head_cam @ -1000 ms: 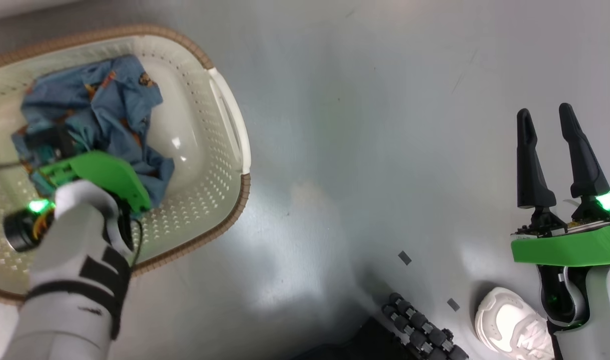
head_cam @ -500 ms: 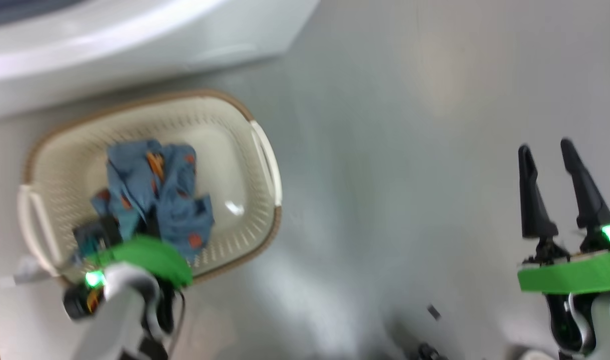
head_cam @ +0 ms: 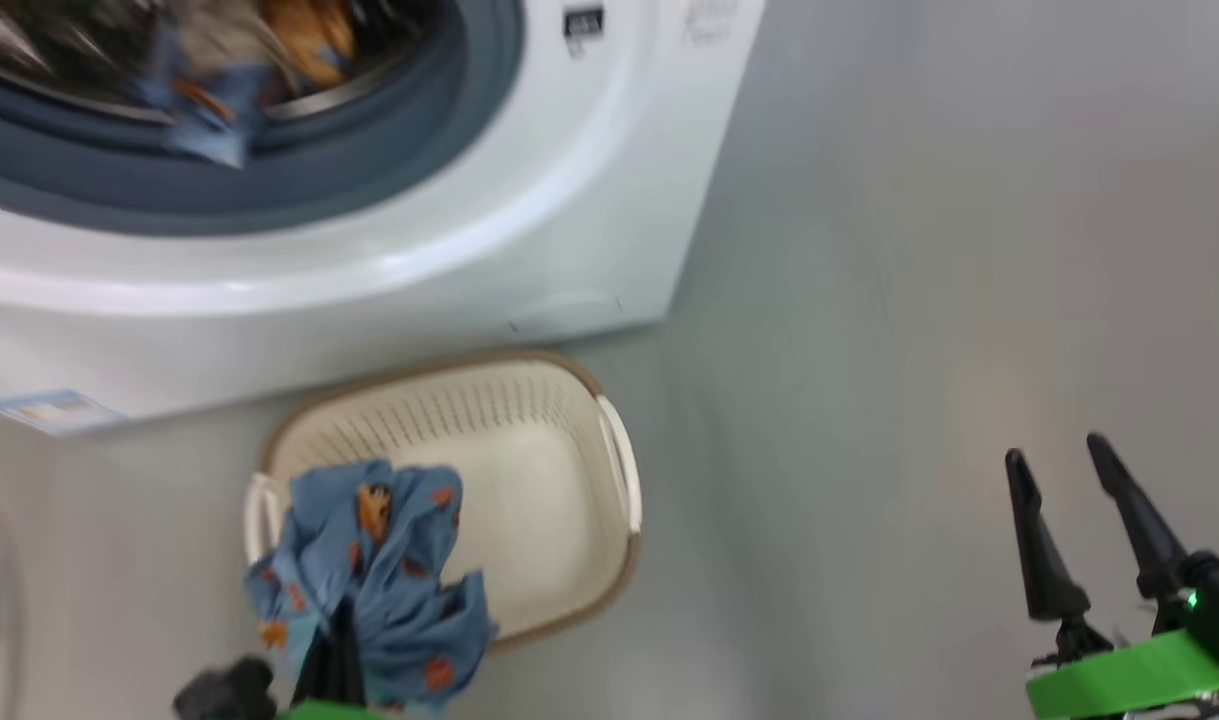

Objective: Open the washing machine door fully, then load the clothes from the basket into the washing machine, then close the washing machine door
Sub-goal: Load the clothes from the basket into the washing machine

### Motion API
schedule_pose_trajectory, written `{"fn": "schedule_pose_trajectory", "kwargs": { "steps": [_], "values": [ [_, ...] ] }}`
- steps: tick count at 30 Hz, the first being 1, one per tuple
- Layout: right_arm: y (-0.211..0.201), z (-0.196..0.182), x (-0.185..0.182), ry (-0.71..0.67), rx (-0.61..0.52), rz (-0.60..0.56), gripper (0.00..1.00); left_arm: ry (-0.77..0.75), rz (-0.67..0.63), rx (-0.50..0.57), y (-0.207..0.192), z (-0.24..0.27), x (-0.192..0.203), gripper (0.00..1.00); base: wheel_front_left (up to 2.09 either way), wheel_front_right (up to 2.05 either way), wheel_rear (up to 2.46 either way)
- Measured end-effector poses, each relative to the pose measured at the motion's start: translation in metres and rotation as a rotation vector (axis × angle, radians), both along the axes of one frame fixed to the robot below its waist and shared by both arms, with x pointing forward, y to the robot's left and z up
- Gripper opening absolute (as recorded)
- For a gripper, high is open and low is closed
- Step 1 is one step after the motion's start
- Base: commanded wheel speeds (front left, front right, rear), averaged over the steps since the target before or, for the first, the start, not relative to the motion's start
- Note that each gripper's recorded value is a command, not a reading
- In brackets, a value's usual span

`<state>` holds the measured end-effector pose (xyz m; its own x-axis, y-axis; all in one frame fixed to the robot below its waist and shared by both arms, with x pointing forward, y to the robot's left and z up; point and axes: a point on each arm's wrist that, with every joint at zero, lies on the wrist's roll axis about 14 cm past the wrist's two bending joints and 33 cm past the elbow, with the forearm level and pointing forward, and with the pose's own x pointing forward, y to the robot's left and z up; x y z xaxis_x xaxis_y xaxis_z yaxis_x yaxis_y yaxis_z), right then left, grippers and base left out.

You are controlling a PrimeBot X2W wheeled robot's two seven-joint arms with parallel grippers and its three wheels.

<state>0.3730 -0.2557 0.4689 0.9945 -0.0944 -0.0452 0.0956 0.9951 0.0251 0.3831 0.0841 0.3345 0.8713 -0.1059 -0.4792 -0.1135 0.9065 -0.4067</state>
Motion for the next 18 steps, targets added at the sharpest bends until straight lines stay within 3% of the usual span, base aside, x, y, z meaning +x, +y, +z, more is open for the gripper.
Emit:
{"fn": "schedule_pose_trajectory", "kwargs": {
  "steps": [13,18],
  "values": [
    [0.032,0.047,-0.030,-0.138,-0.042,0.104,1.00,-0.347,0.147,0.107,0.062,0.120,-0.049,0.00,0.00,0.00,0.00],
    [0.040,0.057,-0.042,-0.169,-0.072,0.131,1.00,-0.419,0.164,0.135,0.070,0.145,-0.079,0.00,0.00,0.00,0.00]
  ]
}}
